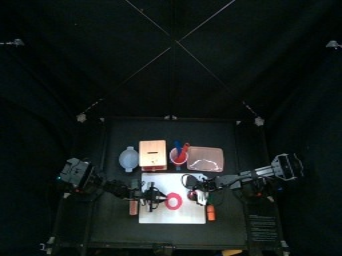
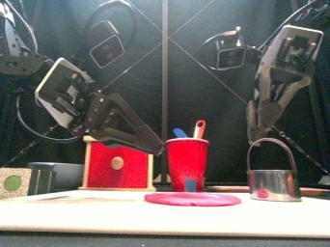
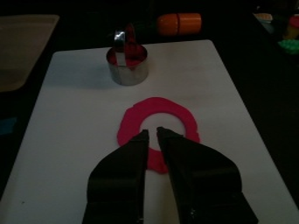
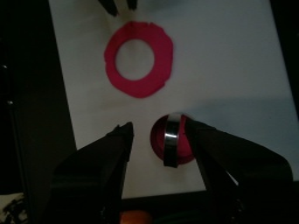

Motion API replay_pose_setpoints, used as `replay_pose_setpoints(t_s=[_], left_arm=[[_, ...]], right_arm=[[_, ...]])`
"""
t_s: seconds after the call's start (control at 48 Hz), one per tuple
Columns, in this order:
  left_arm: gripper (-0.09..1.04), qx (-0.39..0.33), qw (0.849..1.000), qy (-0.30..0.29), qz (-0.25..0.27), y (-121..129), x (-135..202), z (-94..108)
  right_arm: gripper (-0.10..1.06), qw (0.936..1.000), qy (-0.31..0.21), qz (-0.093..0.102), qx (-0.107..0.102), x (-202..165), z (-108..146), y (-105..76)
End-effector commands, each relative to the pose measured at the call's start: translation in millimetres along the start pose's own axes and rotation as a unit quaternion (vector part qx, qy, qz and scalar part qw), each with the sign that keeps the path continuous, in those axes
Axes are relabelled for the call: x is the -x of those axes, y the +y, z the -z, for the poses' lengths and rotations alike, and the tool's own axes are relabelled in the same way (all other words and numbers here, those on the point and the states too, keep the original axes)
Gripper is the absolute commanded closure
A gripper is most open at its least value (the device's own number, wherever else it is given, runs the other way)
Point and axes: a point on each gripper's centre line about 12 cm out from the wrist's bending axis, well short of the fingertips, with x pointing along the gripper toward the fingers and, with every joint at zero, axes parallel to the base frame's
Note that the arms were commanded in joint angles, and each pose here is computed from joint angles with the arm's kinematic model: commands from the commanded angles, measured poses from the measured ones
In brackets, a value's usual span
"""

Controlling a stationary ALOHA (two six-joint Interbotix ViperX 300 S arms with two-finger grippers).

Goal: Get the cutter from the drawer then cut the dough then place the extra dough in the bowl
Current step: Place the extra dough in the bowl

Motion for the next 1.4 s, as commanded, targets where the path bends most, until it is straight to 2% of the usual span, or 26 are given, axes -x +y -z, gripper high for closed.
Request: replay_pose_setpoints(t_s=[0.021,0.271,0.396,0.646,0.812,0.958,1.104,1.396], left_arm=[[0.18,0.013,1.0,-0.025,-0.005,1,-2,-19],[0.06,0.04,0.999,-0.016,-0.019,4,-7,-22],[0.06,0.074,0.997,0.007,-0.037,10,-14,-23],[0.06,0.145,0.984,0.078,-0.066,25,-27,-18],[0.07,0.122,0.984,0.109,-0.066,29,-28,-17],[0.07,0.091,0.987,0.117,-0.055,30,-24,-28],[0.07,0.112,0.985,0.123,-0.039,28,-22,-47],[0.08,0.099,0.986,0.134,-0.024,30,-25,-53]], right_arm=[[0.11,0.9976,-0.066,-0.018,0.01,16,-12,3.1],[0.11,0.9842,-0.169,-0.046,0.028,29,1,-4.6],[0.11,0.9804,-0.187,-0.052,0.032,29,8,-7.2],[0.11,0.9808,-0.184,-0.049,0.04,24,17,-11.2],[0.11,0.9805,-0.184,-0.049,0.048,24,17,-10.8],[0.11,0.9806,-0.183,-0.049,0.049,24,17,-11.2],[0.11,0.9812,-0.181,-0.049,0.047,23,18,-11.5],[0.11,0.9832,-0.17,-0.045,0.047,17,22,-13.0]])
